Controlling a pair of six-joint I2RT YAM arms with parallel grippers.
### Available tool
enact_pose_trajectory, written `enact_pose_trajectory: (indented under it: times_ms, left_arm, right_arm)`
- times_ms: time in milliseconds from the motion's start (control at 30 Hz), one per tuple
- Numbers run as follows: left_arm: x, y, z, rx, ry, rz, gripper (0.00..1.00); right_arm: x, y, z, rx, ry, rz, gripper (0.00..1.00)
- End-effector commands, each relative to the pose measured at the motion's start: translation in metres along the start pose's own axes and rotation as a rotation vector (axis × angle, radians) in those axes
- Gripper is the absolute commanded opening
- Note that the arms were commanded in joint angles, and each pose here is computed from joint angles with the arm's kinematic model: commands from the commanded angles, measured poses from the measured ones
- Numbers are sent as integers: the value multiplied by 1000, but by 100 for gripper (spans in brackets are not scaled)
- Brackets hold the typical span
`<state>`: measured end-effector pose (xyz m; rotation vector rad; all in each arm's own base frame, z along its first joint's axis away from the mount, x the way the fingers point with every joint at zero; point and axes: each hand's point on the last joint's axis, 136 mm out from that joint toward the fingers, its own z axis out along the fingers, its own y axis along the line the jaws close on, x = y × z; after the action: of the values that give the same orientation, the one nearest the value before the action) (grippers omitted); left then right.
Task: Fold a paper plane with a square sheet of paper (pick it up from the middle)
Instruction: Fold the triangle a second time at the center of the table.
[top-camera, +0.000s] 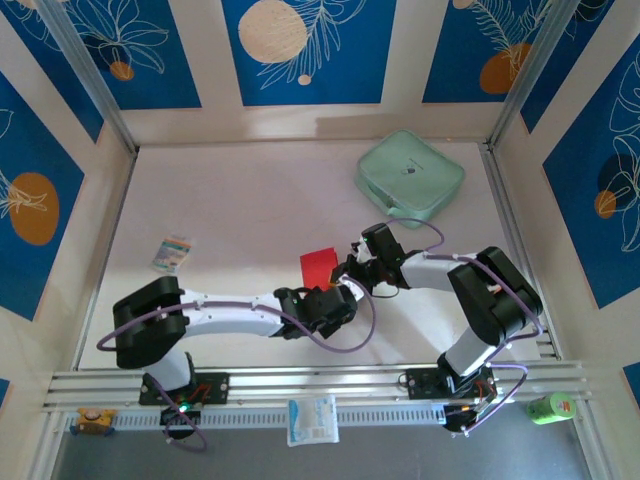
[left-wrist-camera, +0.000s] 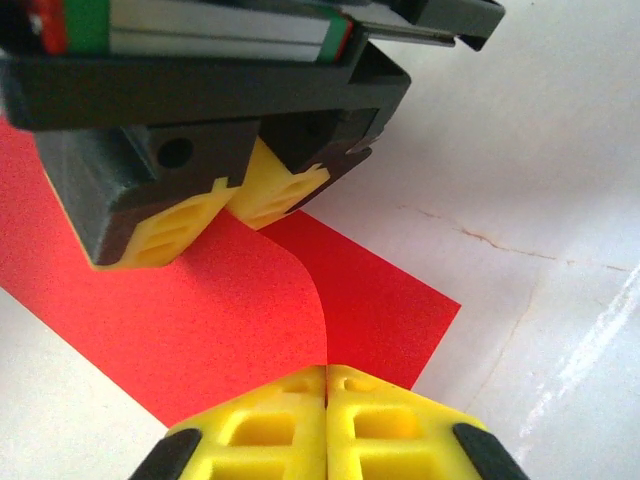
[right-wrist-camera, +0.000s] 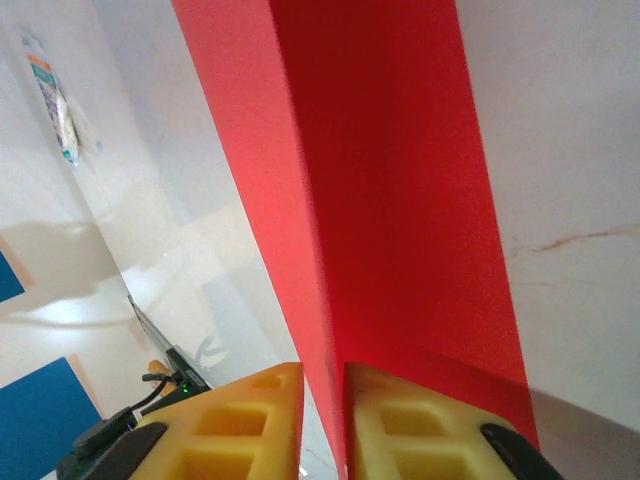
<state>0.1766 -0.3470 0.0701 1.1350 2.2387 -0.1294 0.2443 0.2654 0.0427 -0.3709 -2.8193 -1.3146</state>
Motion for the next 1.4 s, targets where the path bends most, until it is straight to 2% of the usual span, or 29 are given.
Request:
enact_pose_trajectory:
  times_ms: [0, 167, 333, 500, 600, 867, 1000, 1267, 1367]
  left_arm:
    - [-6, 2, -7, 62, -22, -68, 4]
    - [-16, -5, -10, 297, -64, -227, 0]
    - [-32, 5, -12, 481, -127, -410, 0]
    - [-41, 7, -7, 616, -138, -529, 0]
    - [-38, 9, -2, 627, -122, -556, 0]
    - [-22, 19, 4, 566, -77, -565, 0]
    - [-14, 20, 7, 545, -44, -559, 0]
    - [-9, 17, 10, 553, -20, -560, 0]
    - [-7, 18, 11, 545, -9, -554, 0]
  right_arm:
    - [0, 2, -13, 15, -24, -1, 25]
    - [-8, -14, -39, 70, -117, 24, 42]
    - [-12, -34, -71, 117, -233, 55, 43]
    - [-4, -31, -84, 82, -326, -46, 37]
    - [7, -26, -81, 54, -319, -108, 31]
    - [32, -20, -52, -36, -164, -81, 14]
    - [37, -16, -35, -1, -102, -89, 6]
    - [35, -32, -17, 67, -56, -61, 4]
    - [37, -48, -13, 140, -40, -35, 3]
